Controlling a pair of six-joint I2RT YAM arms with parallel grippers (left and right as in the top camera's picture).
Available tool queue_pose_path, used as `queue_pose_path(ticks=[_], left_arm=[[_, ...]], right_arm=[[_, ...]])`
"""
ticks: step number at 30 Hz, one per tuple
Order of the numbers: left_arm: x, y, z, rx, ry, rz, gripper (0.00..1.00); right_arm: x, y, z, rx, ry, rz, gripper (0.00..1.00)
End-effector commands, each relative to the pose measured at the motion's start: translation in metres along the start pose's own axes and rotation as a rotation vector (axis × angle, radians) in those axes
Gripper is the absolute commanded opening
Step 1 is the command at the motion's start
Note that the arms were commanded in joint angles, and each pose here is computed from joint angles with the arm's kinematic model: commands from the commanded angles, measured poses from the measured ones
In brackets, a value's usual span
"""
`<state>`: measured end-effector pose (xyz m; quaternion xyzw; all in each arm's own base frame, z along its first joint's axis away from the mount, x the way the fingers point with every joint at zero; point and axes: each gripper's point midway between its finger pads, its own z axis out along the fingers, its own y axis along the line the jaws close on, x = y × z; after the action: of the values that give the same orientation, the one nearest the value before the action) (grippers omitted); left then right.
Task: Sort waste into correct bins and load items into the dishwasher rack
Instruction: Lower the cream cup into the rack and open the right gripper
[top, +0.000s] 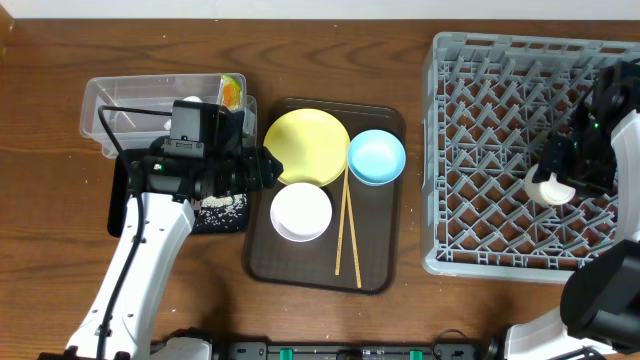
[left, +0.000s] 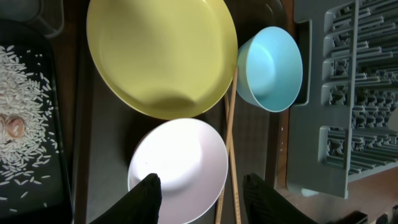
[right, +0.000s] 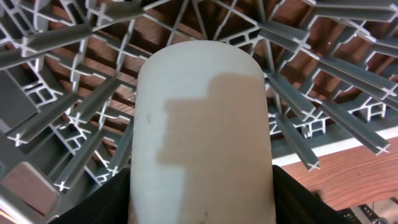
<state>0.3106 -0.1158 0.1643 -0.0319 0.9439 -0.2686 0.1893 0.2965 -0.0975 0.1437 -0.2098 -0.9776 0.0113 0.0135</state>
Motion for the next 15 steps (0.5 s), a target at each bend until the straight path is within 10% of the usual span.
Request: queue_pose_path(ticks=[1, 9, 15], left_arm=[[-0.003, 0.002, -0.003, -0.012, -0.012, 0.016, 0.46], [-0.002, 0.002, -0.003, -0.013, -0.008, 0.014, 0.46], [-0.002, 0.002, -0.003, -0.013, -0.006, 0.013, 0.46]], right_arm=[[-0.004, -0.006, 0.007, 0.018, 0.017, 0.025, 0.16], [-0.012, -0.001, 0.016, -0.005, 0.012, 0.000, 0.77], [-0.014, 0.005, 0.016, -0.037, 0.005, -0.019, 0.96]])
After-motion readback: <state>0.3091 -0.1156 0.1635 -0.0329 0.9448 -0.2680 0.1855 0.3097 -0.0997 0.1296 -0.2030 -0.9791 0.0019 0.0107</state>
